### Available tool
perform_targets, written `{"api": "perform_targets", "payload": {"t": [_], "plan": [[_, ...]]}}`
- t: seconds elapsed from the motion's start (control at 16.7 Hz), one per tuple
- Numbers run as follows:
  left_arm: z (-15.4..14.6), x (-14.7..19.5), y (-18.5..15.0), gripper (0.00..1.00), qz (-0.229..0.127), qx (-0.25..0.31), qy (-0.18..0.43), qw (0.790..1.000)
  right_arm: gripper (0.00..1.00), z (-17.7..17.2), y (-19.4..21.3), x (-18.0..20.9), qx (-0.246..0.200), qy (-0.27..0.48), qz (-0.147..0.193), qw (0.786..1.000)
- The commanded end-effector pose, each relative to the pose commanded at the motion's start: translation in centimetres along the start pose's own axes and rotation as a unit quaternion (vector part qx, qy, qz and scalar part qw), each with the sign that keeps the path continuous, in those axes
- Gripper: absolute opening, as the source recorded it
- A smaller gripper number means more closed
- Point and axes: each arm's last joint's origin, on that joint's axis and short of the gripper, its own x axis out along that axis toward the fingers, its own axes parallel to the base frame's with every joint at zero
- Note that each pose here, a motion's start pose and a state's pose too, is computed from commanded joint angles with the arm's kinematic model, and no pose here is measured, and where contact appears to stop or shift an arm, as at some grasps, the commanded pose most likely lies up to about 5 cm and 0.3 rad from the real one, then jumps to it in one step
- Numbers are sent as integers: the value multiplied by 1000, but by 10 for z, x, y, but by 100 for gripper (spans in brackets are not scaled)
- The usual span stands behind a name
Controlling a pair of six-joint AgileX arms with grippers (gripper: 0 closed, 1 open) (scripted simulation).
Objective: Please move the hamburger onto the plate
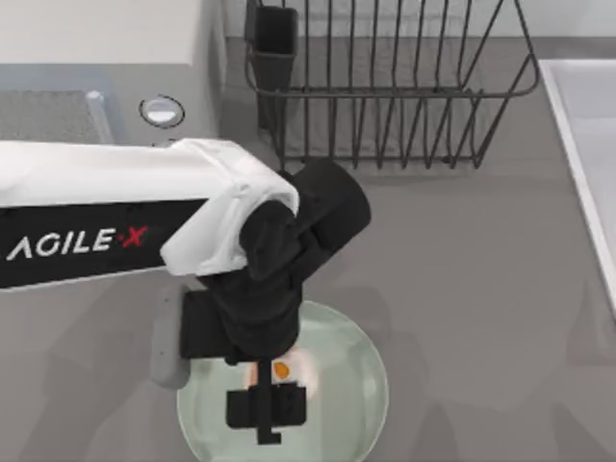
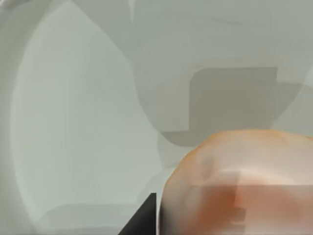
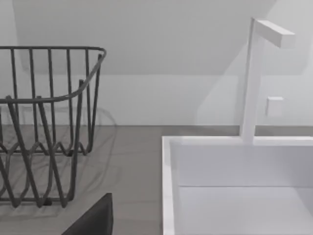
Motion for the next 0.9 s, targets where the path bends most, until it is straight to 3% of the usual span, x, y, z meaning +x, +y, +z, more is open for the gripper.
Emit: {"api": "perform_targets", "payload": {"t": [0.12, 0.9], "plan": [[0, 0, 0, 0, 0, 0, 0, 1000, 100, 0, 0, 0, 0, 0, 0, 1000], [0, 0, 0, 98, 0, 0, 0, 1000, 100, 0, 0, 0, 0, 0, 0, 1000]]}}
